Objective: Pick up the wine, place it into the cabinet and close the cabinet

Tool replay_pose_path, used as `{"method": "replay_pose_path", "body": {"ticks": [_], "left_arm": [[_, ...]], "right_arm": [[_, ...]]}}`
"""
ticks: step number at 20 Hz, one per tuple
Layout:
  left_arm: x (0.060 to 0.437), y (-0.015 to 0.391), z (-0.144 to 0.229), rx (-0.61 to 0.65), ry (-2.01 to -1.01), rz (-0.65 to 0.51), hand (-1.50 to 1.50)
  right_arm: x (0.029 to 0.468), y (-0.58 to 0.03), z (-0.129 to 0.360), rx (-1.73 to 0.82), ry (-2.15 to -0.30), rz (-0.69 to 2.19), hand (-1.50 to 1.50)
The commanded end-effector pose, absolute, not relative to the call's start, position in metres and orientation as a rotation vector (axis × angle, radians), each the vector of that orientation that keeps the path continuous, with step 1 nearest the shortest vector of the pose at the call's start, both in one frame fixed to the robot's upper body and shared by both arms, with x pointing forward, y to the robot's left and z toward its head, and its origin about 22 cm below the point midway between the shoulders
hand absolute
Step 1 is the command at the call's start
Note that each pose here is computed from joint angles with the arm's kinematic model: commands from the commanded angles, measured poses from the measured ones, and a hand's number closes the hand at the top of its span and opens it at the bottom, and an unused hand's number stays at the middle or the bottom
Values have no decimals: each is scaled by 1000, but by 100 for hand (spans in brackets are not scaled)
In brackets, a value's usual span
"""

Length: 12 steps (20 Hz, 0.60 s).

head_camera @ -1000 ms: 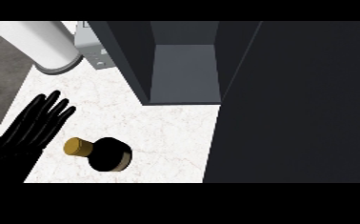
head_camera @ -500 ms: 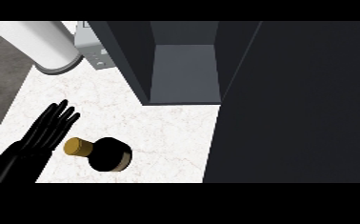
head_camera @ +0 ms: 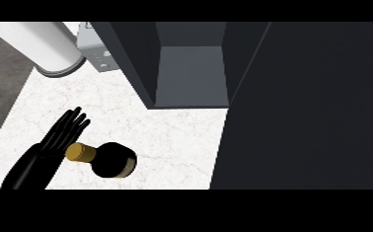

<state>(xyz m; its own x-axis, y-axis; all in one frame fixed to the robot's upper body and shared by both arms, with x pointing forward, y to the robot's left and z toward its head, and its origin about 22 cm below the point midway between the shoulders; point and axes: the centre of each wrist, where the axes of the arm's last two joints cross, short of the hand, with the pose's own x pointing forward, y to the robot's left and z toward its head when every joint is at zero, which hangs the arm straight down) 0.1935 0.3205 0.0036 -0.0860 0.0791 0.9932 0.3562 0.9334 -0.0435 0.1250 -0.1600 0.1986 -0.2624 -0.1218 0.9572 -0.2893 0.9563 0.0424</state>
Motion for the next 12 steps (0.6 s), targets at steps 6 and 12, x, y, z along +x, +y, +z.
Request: {"method": "replay_pose_path", "body": {"ticks": [6, 12], "left_arm": [[204, 330, -38, -309, -1615, -224, -150], [196, 334, -66, -295, -1615, -236, -150]], "right_arm": [[81, -178, 222, 290, -1922, 132, -150], [86, -173, 214, 268, -1934, 141, -150]]}}
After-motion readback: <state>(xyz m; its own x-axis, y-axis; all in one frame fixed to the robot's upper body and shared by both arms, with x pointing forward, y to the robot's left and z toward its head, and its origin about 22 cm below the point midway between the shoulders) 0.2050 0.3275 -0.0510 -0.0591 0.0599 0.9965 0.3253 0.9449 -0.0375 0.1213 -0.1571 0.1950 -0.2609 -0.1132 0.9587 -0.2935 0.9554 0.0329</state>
